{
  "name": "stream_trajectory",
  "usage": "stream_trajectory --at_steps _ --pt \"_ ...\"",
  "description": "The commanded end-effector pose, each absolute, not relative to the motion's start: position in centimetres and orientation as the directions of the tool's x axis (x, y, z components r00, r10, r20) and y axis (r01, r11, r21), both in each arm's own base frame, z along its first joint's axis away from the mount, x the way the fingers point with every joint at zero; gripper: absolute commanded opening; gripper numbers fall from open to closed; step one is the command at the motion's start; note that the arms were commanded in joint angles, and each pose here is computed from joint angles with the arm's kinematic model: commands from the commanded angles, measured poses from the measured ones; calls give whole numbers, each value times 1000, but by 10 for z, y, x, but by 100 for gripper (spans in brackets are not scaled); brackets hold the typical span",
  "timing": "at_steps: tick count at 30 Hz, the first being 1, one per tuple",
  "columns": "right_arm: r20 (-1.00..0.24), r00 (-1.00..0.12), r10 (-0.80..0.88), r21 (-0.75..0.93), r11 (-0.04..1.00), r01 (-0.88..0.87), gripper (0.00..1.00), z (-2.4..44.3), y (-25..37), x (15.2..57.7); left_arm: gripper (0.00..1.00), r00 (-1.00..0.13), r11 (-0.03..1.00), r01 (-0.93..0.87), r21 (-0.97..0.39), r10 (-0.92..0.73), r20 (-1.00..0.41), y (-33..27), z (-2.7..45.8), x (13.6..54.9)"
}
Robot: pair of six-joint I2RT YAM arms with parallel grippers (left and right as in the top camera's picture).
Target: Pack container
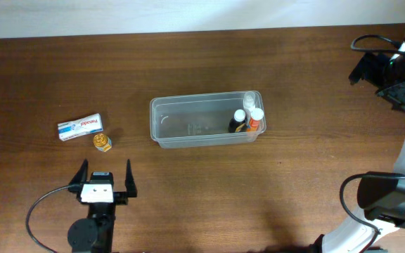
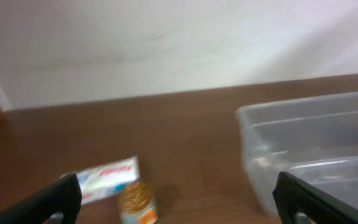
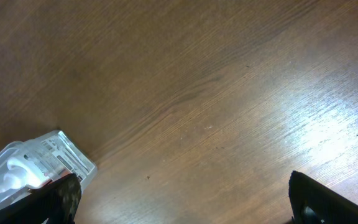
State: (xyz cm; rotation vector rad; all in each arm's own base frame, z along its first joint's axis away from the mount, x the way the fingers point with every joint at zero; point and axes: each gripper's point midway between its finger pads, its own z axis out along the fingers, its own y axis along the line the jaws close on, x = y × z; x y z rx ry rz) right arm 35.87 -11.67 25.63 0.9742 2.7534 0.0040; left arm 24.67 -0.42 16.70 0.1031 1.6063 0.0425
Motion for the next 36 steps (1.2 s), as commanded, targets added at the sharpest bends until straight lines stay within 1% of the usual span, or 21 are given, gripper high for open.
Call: stream_trajectory --at_steps 1,5,9,11,14,18,21,25,27,32,34,36 --pt "-212 -747 630 71 773 631 98 257 -119 359 99 47 964 242 111 103 -994 -40 185 240" --pt "-212 -748 629 71 773 630 98 257 -119 359 99 39 961 273 42 32 -999 -46 215 232" --pt "-212 -748 629 71 773 631 98 257 -119 359 100 23 962 260 90 87 -996 -43 264 229" --pt "-212 -748 629 71 773 631 98 257 -119 359 99 -15 961 255 107 115 -993 -41 287 232" --pt "-212 -748 629 71 773 631 98 257 -119 359 100 -145 966 245 79 117 -983 -35 313 246" --pt "-212 -748 629 71 773 631 98 257 -119 359 99 -389 972 234 -1 93 -917 -27 335 273" --pt "-212 -748 629 71 773 631 98 257 -119 359 99 -540 970 236 -60 79 -838 -27 344 286" --pt "-212 -748 629 71 773 631 98 257 -119 359 99 -663 955 259 -144 67 -745 -35 351 296" --pt "-212 -748 629 71 773 631 98 257 -119 359 99 -685 952 255 -169 54 -727 -36 351 305" --pt "-212 -748 629 71 773 631 98 257 -119 359 99 -758 940 252 -229 45 -651 -41 327 314" --pt "-212 -748 629 71 773 631 98 257 -119 359 99 -764 943 254 -213 61 -643 -38 321 322" --pt "-212 -748 629 71 773 631 98 257 -119 359 99 -783 962 204 -182 49 -620 -27 310 332"
